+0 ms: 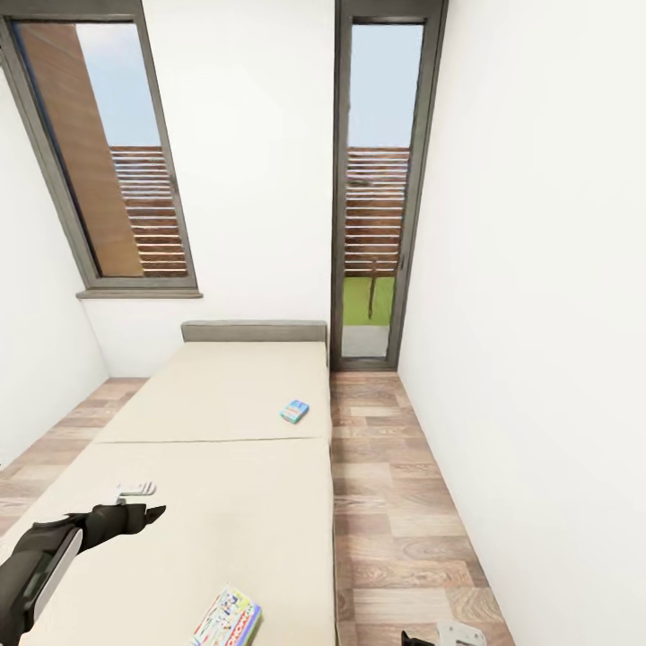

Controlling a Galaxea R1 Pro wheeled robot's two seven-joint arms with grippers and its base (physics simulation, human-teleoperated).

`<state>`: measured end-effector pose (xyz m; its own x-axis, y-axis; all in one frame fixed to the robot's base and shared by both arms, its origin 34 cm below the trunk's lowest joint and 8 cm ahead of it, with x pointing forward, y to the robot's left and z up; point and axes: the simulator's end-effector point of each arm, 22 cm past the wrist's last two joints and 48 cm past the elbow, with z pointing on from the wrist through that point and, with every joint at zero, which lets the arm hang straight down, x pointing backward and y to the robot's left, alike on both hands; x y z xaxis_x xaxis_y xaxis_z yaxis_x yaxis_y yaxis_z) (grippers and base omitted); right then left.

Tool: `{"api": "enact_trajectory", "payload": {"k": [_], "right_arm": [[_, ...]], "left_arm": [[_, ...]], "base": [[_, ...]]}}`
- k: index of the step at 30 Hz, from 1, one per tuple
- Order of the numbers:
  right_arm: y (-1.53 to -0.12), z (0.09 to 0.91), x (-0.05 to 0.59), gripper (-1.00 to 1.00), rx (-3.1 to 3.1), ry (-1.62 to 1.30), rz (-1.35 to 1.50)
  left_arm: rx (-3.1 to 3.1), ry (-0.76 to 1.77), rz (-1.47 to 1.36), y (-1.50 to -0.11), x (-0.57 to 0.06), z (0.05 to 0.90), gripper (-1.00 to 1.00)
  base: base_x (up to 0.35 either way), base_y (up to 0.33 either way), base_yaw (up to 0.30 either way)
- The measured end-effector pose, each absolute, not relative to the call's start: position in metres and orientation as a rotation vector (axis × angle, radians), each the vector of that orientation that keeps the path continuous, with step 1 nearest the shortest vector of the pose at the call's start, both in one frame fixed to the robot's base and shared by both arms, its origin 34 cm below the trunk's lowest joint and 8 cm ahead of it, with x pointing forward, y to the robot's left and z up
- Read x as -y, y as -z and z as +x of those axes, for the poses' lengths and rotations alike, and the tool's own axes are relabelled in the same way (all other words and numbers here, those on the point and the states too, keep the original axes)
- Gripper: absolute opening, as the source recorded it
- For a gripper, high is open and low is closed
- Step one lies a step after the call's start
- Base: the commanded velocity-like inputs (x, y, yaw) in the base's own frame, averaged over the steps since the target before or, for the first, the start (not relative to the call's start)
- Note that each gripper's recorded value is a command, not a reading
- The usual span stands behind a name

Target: Put all the toys in the child's room - the three board games (two on the bed and one on the table), the two jigsaw puzzles on the table, and the tennis ball on the table - inside the toy box on the table in the child's room.

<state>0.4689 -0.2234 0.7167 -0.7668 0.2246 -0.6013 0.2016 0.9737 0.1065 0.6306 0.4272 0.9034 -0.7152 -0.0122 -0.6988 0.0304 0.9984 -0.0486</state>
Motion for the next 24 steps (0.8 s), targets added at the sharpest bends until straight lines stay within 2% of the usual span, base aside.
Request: {"api": "enact_trajectory", "payload": {"k": [5,19,24], "right_arm": [[-0.7167,0.4689,0.2236,1.0,-2.467,-0.046,0.298],[-0.7167,0.4688,0.2235,1.0,-2.467,-0.047,0.298],[-0.7168,0.4687,0.2236,1.0,-2.467,-0.046,0.298]], "left_arm": [[-2.367,0.073,0.013,-0.9032,-0.4267,0.6306,1.0],[-2.365,0.075,0.014,-0.9034,-0.426,0.6309,1.0],[-2.366,0.074,0.014,-0.9034,-0.4261,0.6306,1.0]], "base": [[0.002,0.097,0.0],[0.06,0.011,0.0],[0.146,0.09,0.0]]}}
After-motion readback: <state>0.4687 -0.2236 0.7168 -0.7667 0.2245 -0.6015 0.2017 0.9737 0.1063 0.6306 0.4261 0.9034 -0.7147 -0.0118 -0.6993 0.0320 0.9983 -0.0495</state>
